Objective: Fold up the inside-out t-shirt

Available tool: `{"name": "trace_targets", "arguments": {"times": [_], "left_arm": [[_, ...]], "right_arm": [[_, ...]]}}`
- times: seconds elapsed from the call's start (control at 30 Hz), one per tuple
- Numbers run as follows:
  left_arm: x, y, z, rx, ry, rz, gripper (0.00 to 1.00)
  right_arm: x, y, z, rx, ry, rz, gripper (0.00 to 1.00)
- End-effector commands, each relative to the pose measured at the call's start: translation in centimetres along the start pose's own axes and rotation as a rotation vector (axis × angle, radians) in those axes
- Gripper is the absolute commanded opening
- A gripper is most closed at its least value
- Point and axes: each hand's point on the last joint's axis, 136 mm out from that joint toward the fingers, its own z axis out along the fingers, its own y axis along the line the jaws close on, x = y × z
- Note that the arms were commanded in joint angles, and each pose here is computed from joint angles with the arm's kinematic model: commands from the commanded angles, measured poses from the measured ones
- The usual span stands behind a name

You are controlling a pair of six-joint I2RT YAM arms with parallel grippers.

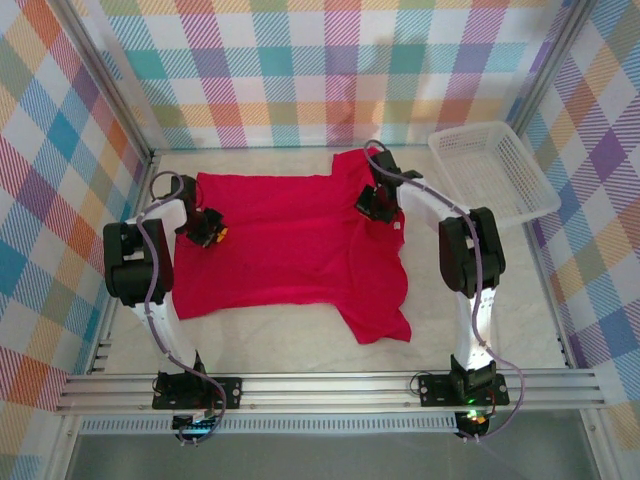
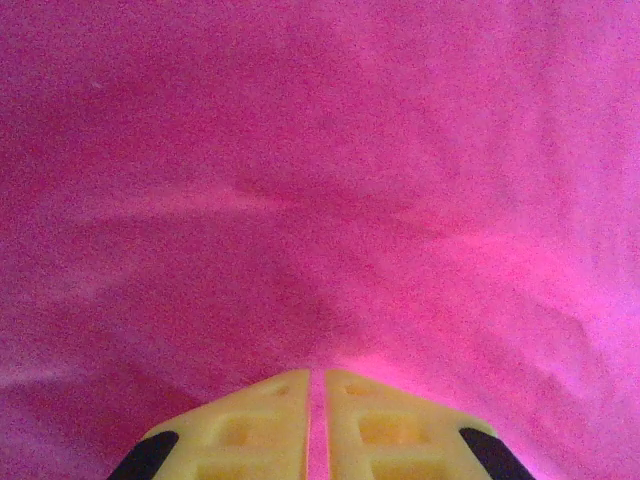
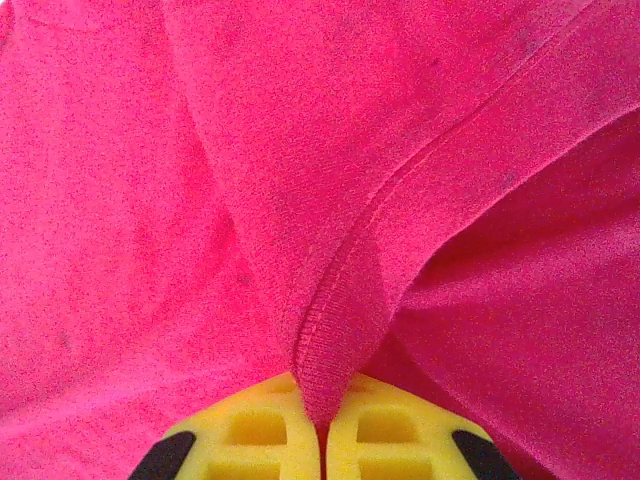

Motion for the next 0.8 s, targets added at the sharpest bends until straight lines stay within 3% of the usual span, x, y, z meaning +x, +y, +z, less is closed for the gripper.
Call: {"name": "trace_targets", "arguments": {"times": [0.0,0.23,0.43,0.6,0.77], "left_arm": [[-1.0,2.0,-0.1,-0.052,0.0,-0.029,0.12],[-0.8,2.5,-0.2,-0.062,-0.007,-0.026,0.12],[-0.6,3.1,-0.5,-0.077,-0.016,-0.018,0.12],[-0.9,2.2,-2.1,-0.084,-0.05,0.017,0.16],[-0.9,-2.3,-5.2,-0.048,-0.115,0.148,0.23]], "right_arm": [[-1.3,-2.2,-2.6,0.129,-0.024,-0.045,0.06],[-1.7,-4.4,-1.3,0.178,0.035,-0.061,0.09],[-1.5,-5.5,1.1,0.226,0.082,-0.068,0.19],[-1.9,-3.7,0.6,0.193,0.131,-0.082,0.33],[-3.4,-0.8,-3.5,0.121,0.026,-0.082,0.53]]}}
